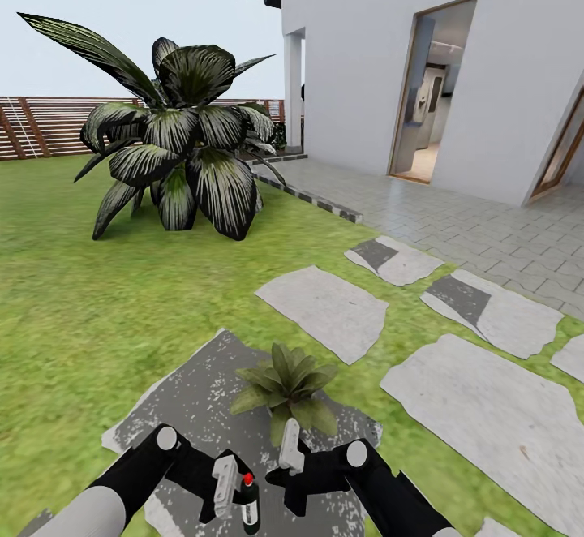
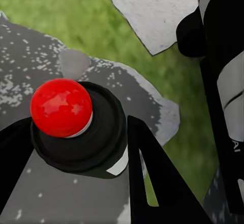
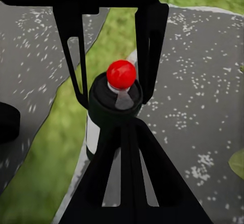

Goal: Pick up the pesticide atomizer in the garden and spray insectifuge to fully cover both potted plants in the garden.

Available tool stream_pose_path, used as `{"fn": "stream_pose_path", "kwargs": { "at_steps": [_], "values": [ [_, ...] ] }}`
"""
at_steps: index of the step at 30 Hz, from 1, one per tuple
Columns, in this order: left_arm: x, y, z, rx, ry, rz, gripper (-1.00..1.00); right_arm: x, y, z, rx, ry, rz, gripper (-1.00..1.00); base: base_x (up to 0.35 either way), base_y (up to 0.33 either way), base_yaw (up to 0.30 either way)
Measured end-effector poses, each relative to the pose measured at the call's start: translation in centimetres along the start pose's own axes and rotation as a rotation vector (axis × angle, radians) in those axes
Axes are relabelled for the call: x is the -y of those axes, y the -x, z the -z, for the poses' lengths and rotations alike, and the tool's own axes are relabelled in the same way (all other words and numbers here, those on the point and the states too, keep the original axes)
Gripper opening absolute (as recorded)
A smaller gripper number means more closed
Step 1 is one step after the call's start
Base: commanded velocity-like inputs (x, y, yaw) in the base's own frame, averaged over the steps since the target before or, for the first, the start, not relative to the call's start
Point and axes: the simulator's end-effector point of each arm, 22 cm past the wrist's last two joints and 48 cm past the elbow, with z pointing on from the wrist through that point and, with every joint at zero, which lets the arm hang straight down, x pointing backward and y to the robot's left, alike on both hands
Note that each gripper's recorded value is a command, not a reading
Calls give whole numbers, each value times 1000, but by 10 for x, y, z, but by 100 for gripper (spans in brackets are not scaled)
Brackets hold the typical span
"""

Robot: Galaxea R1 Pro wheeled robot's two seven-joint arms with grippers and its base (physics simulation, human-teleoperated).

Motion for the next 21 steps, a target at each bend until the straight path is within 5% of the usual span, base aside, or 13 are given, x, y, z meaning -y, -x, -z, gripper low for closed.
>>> {"fn": "stream_pose_path", "kwargs": {
  "at_steps": [21],
  "values": [
    [2, 14, -11, 22, -11, -12, -100, 0, 0, 0, 0, -2, 0, -100, 0, 0, 0]
  ]
}}
